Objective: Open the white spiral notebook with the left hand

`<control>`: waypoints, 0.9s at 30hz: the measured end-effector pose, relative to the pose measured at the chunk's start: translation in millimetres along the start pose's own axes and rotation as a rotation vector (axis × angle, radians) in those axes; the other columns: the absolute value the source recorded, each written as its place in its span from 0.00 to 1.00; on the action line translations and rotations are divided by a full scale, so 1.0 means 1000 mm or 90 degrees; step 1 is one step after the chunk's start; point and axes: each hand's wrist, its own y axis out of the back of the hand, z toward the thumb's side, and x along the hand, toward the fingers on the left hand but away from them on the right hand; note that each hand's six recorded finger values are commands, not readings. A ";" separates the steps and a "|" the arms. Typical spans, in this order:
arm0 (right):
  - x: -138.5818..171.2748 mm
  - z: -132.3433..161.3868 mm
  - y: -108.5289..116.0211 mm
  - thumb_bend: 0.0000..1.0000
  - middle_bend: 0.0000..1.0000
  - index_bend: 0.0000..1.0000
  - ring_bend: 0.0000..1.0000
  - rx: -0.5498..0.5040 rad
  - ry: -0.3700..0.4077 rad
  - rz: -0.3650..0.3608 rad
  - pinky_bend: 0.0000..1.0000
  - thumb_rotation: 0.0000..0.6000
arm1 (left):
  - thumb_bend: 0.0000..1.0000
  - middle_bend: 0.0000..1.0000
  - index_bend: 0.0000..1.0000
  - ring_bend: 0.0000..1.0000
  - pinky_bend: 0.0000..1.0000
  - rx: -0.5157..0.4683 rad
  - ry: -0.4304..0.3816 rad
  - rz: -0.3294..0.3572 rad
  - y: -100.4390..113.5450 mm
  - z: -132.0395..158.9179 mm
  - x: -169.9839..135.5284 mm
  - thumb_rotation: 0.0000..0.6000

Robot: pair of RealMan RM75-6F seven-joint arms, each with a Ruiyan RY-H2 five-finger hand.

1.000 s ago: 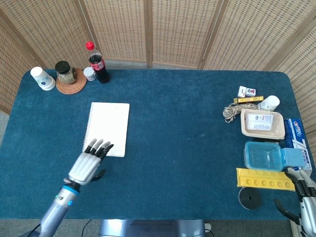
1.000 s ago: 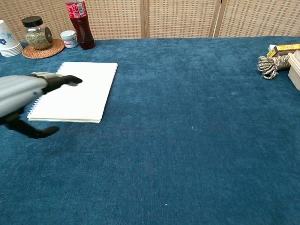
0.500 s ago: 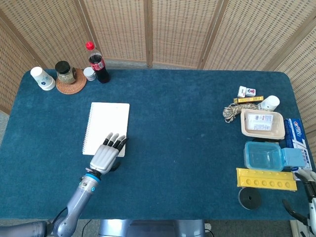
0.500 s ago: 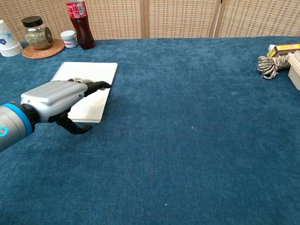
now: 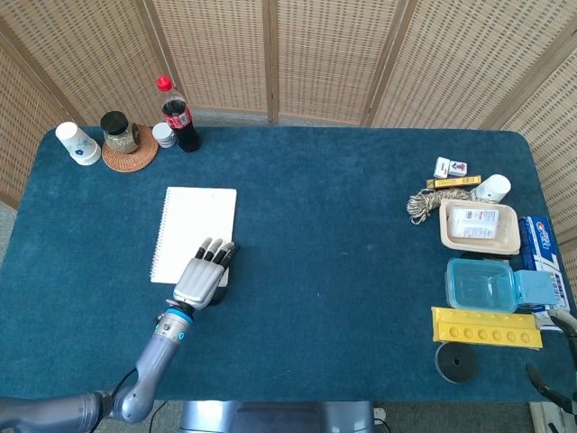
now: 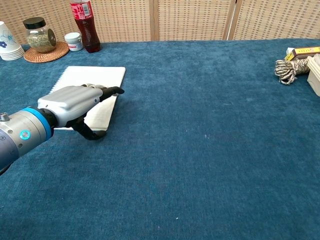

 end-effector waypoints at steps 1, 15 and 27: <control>0.000 0.000 0.000 0.26 0.17 0.16 0.06 0.000 -0.001 0.000 0.17 1.00 | 0.31 0.12 0.00 0.05 0.01 -0.003 0.001 0.001 0.000 0.000 0.001 1.00; -0.001 -0.003 0.001 0.26 0.17 0.16 0.06 0.003 -0.008 0.000 0.17 1.00 | 0.31 0.12 0.00 0.05 0.01 -0.007 0.020 0.003 0.002 -0.006 0.010 1.00; 0.002 -0.005 0.005 0.26 0.17 0.16 0.06 0.003 -0.012 -0.009 0.17 1.00 | 0.31 0.12 0.00 0.05 0.01 -0.018 0.030 0.019 0.007 -0.009 0.010 1.00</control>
